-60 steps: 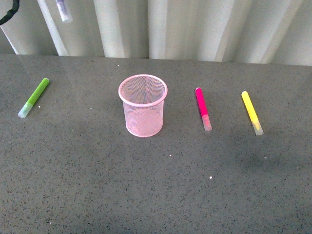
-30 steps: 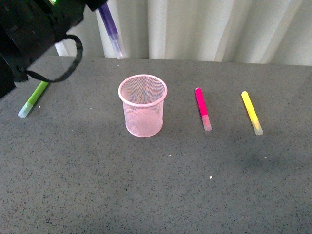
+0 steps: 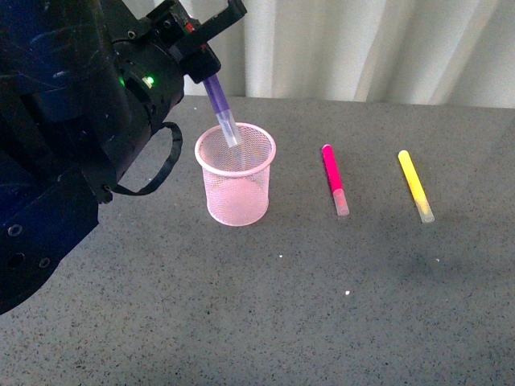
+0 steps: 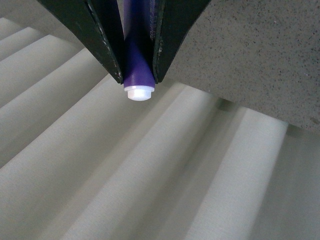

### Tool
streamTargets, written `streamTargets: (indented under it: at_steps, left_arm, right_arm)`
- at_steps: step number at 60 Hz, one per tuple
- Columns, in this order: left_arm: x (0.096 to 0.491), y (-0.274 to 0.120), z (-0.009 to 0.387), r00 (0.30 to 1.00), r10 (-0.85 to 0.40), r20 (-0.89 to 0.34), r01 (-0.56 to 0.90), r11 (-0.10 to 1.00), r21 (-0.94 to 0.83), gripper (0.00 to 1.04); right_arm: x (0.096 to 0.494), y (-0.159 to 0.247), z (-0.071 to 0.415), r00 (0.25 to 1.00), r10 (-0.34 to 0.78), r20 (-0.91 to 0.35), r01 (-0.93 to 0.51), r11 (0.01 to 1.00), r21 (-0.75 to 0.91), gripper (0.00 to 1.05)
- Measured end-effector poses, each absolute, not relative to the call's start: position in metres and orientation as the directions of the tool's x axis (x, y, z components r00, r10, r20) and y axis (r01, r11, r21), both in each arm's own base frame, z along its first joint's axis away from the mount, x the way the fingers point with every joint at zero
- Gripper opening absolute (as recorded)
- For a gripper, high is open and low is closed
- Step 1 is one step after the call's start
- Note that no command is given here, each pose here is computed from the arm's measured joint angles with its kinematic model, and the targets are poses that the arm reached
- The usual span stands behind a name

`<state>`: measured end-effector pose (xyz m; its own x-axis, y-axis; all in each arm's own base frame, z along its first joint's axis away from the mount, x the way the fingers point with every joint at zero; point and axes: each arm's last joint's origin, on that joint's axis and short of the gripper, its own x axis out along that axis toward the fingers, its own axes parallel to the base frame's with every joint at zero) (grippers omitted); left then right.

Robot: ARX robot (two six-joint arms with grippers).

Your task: Insert purple and pink pens into pink cup

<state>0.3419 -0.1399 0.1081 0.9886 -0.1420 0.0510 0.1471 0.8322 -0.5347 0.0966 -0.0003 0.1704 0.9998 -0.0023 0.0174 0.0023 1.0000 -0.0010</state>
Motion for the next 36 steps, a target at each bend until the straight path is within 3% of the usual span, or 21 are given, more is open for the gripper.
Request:
streamTargets:
  at_steps: [29,31,36]
  left_arm:
    - [0.344,-0.141,0.097,0.989,-0.147,0.023,0.137,0.838,-0.529,0.13]
    - [0.344,-0.141,0.096,0.989,-0.148,0.023,0.137,0.837,-0.529,0.15]
    - [0.345,-0.141,0.094,0.989,-0.149,0.018,0.136,0.838,-0.528,0.36]
  right_arm:
    - [0.097,0.0,0.17,1.0,-0.002,0.017,0.002,1.0,-0.001,0.98]
    - [0.097,0.0,0.17,1.0,-0.002,0.017,0.002,1.0,-0.001,0.98]
    - [0.097,0.0,0.17,1.0,-0.002,0.017,0.002,1.0,-0.001,0.98]
